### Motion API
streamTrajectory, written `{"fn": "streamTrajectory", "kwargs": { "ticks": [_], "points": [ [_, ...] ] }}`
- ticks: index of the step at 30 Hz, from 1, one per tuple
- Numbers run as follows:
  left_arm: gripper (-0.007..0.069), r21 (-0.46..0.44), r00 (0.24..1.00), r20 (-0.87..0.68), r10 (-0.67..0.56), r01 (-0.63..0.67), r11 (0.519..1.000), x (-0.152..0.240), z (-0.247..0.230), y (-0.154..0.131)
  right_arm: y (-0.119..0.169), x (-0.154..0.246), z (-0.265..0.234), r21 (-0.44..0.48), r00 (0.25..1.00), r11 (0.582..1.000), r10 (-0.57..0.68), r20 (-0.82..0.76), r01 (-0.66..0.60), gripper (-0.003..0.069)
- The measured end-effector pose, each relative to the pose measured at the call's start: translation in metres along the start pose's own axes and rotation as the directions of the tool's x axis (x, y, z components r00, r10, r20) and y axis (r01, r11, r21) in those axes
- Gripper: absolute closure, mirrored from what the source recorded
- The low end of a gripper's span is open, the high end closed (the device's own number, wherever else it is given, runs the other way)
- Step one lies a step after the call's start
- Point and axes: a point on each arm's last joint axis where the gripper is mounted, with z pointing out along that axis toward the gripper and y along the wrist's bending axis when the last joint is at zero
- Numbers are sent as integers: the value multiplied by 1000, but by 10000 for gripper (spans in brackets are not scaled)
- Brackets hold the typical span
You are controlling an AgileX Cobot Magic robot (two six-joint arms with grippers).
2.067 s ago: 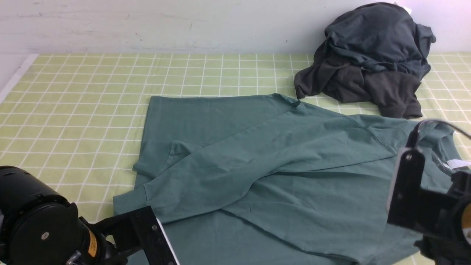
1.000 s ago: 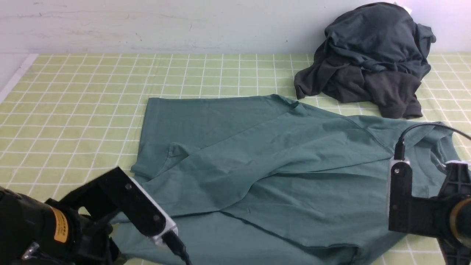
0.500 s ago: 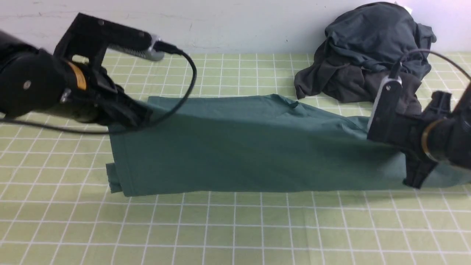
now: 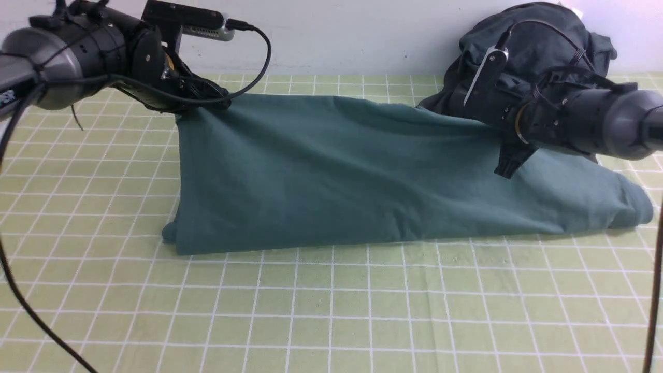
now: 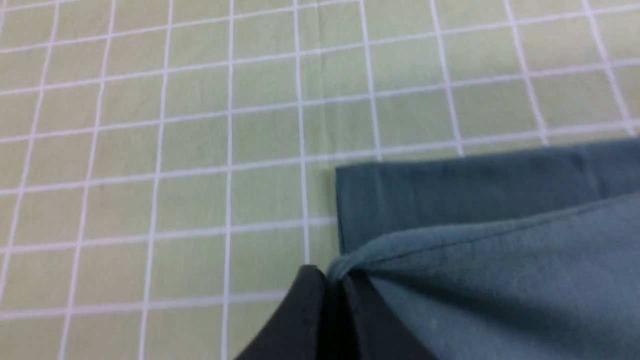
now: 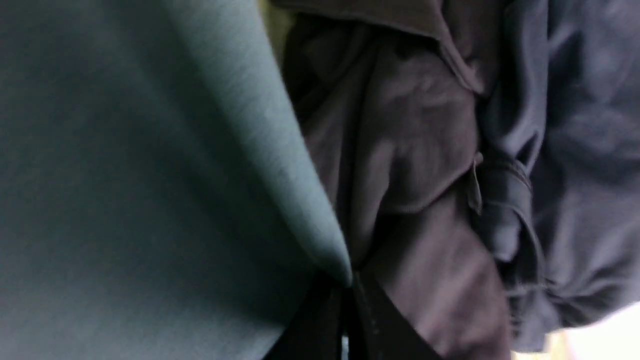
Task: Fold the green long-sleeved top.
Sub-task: Use both arms to drag the lower edge of the fabric forward and fold it over the upper edge
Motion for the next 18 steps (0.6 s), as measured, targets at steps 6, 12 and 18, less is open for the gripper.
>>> {"fn": "streamTrajectory", "kwargs": {
  "ticks": [6, 12, 18],
  "points": [
    [487, -14, 1000, 0, -16, 16, 1000, -3, 46, 4, -2, 5, 18, 4, 982, 982, 187, -22, -187, 583],
    [267, -27, 999, 37, -26, 27, 999, -19, 45, 8, -22, 0, -2, 98, 901, 913, 407, -152, -396, 454],
    [247, -66, 999, 46, -8, 11, 998, -45, 4, 18, -54, -5, -51, 95, 862, 898, 439, -254, -430, 450]
  ]
}}
